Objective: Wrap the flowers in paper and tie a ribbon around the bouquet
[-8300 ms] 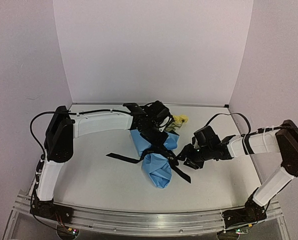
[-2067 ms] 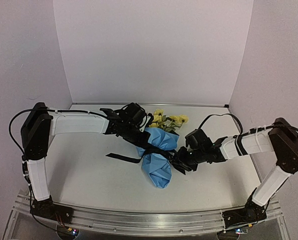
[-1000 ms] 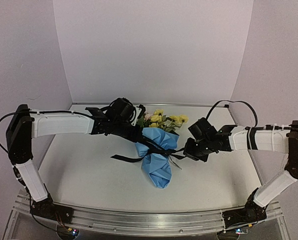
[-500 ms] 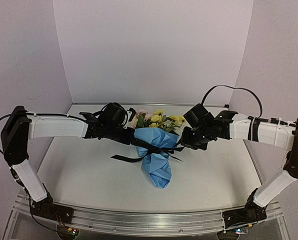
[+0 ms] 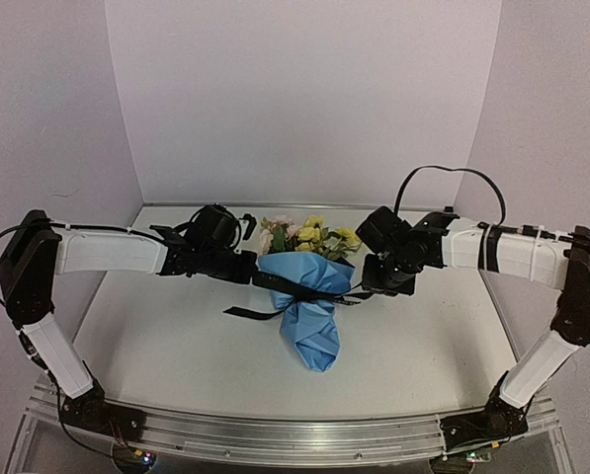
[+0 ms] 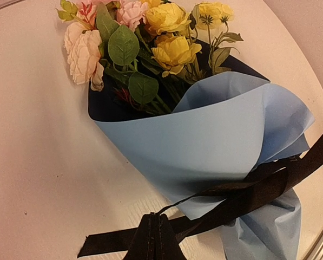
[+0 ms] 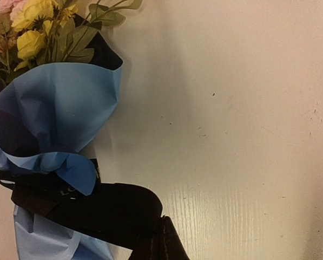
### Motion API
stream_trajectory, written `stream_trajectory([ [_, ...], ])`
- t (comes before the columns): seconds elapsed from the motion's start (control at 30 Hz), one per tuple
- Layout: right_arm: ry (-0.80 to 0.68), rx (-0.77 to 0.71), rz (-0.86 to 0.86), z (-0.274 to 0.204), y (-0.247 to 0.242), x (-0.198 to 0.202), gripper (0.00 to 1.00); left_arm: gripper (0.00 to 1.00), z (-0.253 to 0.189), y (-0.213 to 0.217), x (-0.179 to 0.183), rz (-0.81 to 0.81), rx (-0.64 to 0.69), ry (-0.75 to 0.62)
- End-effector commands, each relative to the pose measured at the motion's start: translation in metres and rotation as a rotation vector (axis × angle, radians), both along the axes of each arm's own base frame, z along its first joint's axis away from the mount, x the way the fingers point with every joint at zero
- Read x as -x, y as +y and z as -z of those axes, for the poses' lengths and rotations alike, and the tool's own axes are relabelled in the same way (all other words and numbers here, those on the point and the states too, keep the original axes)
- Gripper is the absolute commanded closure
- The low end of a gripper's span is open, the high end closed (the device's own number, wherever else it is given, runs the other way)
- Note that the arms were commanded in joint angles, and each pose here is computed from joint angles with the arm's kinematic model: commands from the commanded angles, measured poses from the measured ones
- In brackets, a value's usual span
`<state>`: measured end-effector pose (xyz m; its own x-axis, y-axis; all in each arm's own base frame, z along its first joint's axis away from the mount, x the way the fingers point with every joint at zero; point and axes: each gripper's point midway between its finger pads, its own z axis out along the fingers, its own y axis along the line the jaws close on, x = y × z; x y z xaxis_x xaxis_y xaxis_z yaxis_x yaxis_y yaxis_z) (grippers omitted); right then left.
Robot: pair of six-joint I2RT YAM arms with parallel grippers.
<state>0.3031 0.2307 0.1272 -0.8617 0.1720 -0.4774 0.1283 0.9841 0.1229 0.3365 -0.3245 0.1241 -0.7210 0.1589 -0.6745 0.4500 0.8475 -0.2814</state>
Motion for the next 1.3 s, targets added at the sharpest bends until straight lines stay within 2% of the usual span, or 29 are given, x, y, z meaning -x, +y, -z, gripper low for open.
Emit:
stream_trajectory([
  [0.0, -0.047, 0.038, 0.007, -0.017, -0.005, -0.013, 1.00, 1.00, -0.019, -0.007, -0.004, 0.009, 0.073, -0.029],
  [0.5, -0.004, 0.074, 0.021, -0.003, -0.010, -0.034, 1.00, 1.00, -0.002, -0.002, -0.013, -0.013, 0.109, 0.030],
  [0.73, 0.030, -0.068, -0.088, 0.007, 0.042, -0.045, 1.00, 1.00, 0.008, -0.010, -0.021, -0.002, 0.128, 0.060],
  [0.97, 0.056, -0.122, -0.121, 0.013, 0.071, -0.028, 1.00, 1.00, 0.016, -0.007, -0.030, 0.001, 0.136, 0.084],
  [1.27, 0.013, -0.071, 0.055, 0.012, 0.010, -0.022, 1.00, 1.00, 0.018, -0.005, -0.025, 0.002, 0.142, 0.099],
])
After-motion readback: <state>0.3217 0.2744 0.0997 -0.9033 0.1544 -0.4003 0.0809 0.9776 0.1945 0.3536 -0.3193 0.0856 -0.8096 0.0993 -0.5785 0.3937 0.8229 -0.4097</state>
